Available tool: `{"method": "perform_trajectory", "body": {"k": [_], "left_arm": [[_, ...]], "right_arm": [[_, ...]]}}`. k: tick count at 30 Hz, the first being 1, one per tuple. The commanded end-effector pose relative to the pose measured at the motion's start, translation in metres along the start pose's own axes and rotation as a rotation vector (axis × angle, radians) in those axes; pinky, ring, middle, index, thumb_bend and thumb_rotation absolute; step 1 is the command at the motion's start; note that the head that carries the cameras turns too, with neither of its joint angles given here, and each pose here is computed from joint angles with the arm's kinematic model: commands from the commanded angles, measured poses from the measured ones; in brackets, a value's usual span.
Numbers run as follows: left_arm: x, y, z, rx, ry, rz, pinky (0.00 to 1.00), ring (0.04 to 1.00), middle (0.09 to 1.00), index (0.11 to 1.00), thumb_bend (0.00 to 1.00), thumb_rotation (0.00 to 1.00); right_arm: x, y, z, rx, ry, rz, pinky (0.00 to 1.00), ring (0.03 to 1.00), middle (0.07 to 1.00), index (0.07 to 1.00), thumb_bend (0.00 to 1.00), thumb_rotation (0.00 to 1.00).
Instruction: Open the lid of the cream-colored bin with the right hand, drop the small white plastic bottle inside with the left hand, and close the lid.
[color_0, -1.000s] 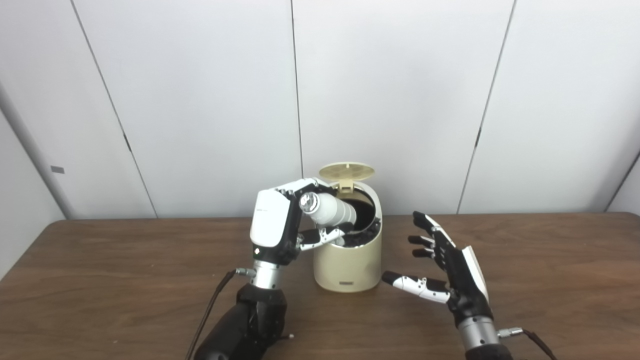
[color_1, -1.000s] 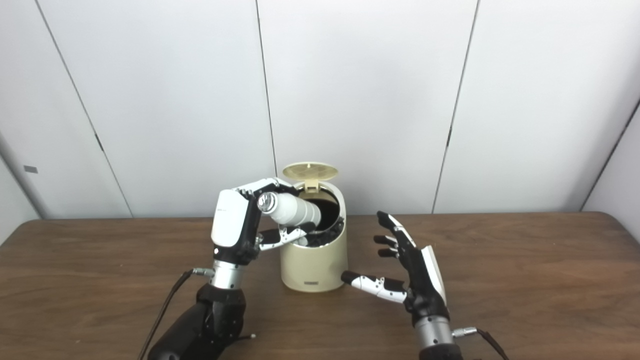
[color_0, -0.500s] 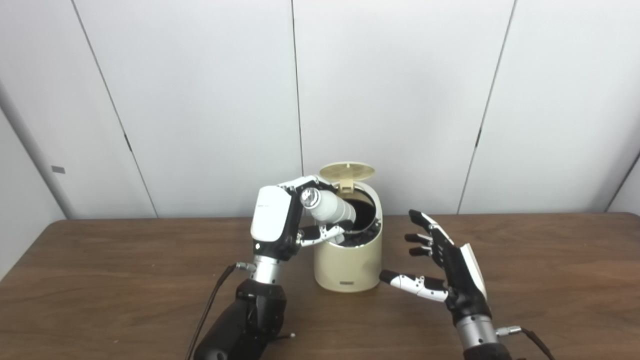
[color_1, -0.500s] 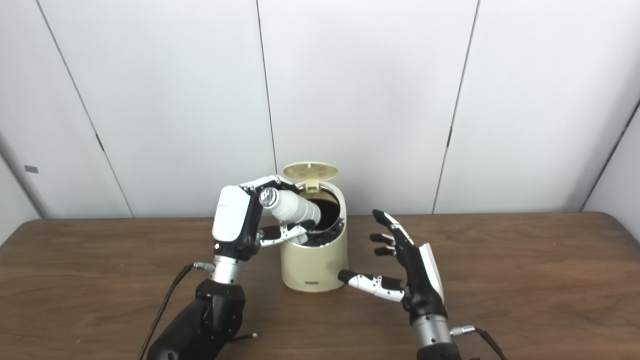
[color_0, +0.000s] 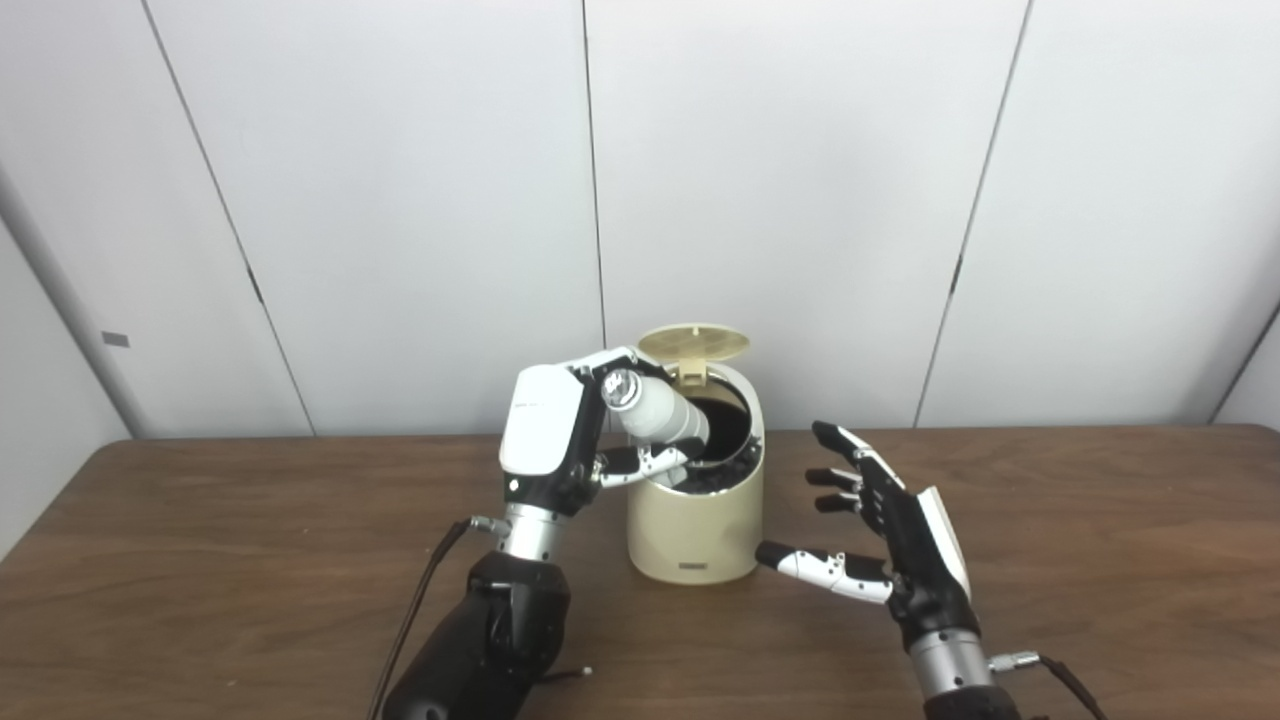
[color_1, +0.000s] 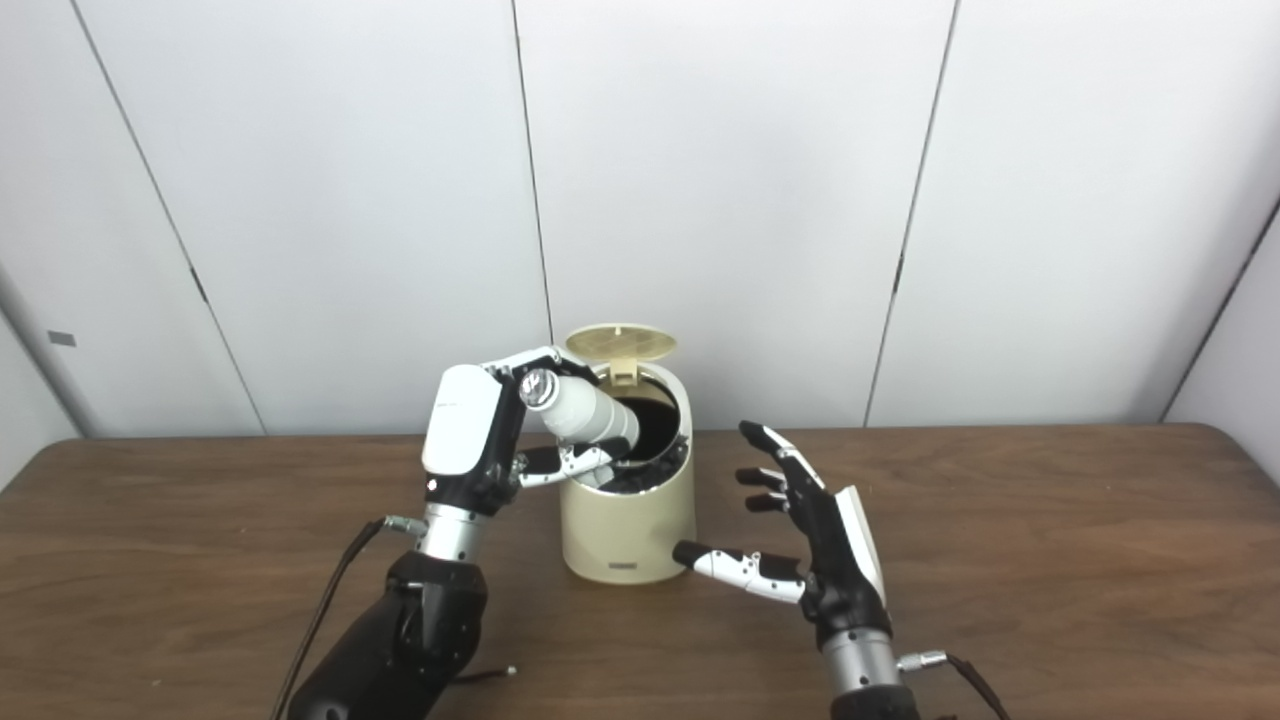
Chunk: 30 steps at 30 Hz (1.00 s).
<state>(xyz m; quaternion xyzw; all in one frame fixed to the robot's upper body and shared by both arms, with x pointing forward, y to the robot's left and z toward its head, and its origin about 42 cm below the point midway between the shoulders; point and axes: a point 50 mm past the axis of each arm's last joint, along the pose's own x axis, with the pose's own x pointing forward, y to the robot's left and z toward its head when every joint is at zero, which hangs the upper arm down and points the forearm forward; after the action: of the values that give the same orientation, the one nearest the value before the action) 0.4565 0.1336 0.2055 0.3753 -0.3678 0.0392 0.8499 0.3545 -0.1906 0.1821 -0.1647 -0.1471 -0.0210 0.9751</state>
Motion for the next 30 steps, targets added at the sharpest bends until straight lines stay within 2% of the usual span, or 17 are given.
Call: {"method": "perform_trajectory", "body": {"k": [1,3,6,30], "left_arm": [[0.0144,0.0114,0.0038,0.011,-0.033,0.030,0.45,0.513,0.569,0.597,0.81,0.09],[0.0144,0.0121,0.0043,0.013,-0.032,0.027,0.46,0.516,0.573,0.618,0.87,0.11],[0.0141,0.0122,0.0044,0.015,-0.037,0.025,0.46,0.519,0.576,0.624,0.89,0.12],[0.0145,0.0122,0.0043,0.021,-0.032,0.008,0.46,0.522,0.584,0.634,0.89,0.20]], "right_arm": [[0.0117,-0.0005,0.0204,0.006,-0.084,-0.024,0.65,0.748,0.875,0.833,0.86,0.26],[0.0114,-0.0010,0.0213,0.002,-0.080,-0.025,0.65,0.751,0.877,0.835,0.86,0.27],[0.0117,-0.0014,0.0215,0.000,-0.083,-0.024,0.66,0.749,0.876,0.837,0.86,0.27],[0.0117,-0.0007,0.0234,0.009,-0.081,-0.015,0.65,0.733,0.866,0.833,0.86,0.26]]}}
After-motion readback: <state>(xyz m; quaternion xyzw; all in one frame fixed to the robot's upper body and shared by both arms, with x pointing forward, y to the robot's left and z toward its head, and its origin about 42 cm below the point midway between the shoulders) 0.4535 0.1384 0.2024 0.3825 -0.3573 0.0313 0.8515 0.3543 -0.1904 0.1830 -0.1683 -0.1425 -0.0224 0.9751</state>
